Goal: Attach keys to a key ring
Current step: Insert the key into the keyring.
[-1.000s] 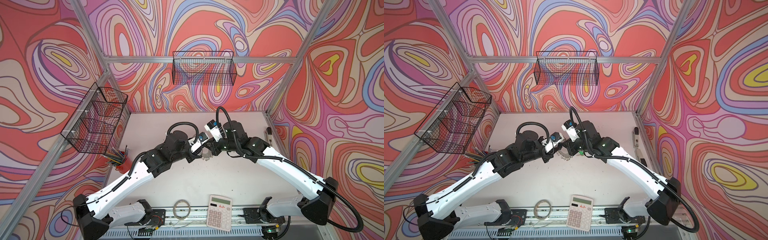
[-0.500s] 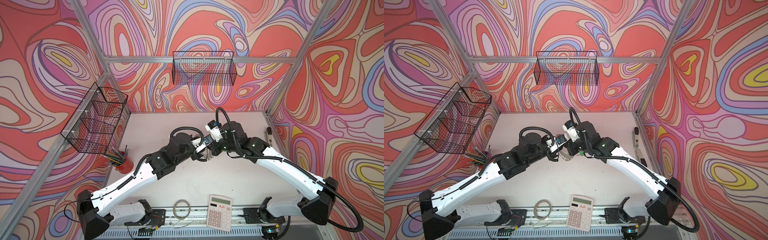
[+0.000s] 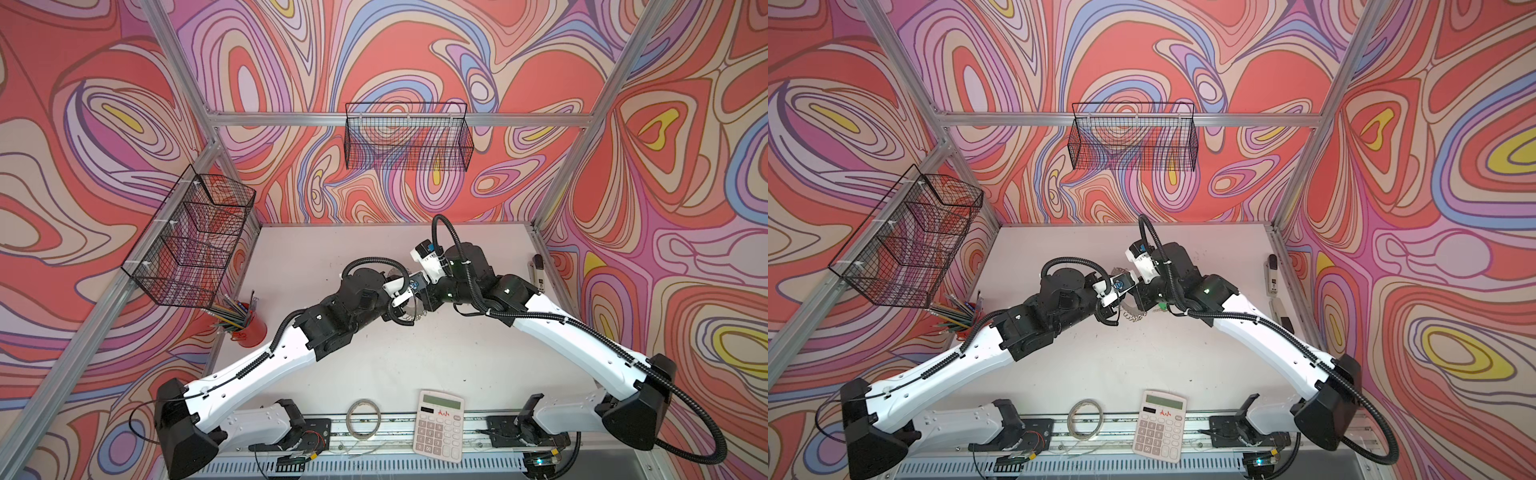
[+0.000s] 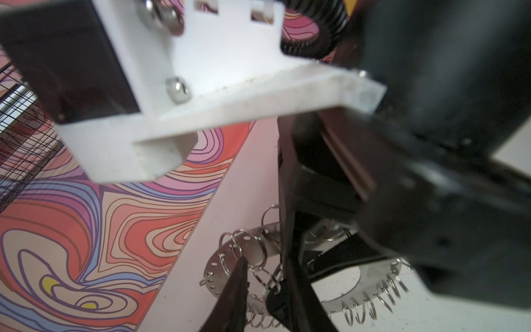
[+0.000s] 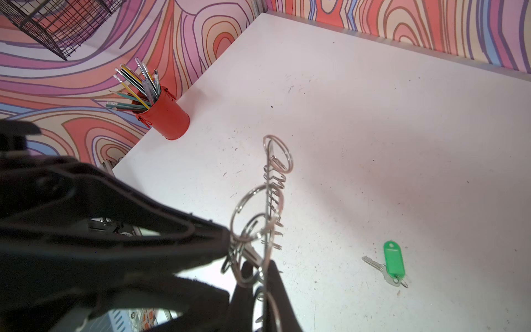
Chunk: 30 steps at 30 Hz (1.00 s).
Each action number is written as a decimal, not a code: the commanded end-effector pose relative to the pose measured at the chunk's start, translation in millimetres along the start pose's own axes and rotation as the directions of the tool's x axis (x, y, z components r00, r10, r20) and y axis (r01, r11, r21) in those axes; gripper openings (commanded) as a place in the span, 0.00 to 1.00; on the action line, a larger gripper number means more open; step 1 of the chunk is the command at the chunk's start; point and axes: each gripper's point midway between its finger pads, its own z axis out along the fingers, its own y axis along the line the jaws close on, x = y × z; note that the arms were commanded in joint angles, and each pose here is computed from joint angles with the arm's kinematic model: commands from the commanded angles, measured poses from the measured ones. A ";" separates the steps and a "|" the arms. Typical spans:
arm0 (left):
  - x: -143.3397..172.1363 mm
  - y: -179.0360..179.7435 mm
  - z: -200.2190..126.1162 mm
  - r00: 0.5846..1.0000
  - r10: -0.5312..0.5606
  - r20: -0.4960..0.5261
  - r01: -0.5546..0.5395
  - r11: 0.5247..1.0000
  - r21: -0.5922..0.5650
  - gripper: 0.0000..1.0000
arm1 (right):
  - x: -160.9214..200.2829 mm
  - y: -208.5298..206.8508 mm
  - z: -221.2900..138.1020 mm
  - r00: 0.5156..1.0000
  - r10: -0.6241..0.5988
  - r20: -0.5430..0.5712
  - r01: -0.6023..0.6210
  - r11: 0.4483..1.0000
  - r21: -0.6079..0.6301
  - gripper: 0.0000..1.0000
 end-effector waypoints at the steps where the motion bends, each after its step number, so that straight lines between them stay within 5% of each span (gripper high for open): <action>1: -0.8 11.4 -10.3 1.000 -0.018 0.011 0.019 0.999 -0.048 0.27 | -2.9 7.9 -2.7 1.000 -0.012 0.012 0.012 0.999 -0.030 0.00; 30: -8.4 6.1 0.7 0.999 -0.035 0.029 0.036 0.999 -0.010 0.26 | -7.0 9.4 -4.1 1.000 -0.001 0.028 0.002 0.999 -0.035 0.00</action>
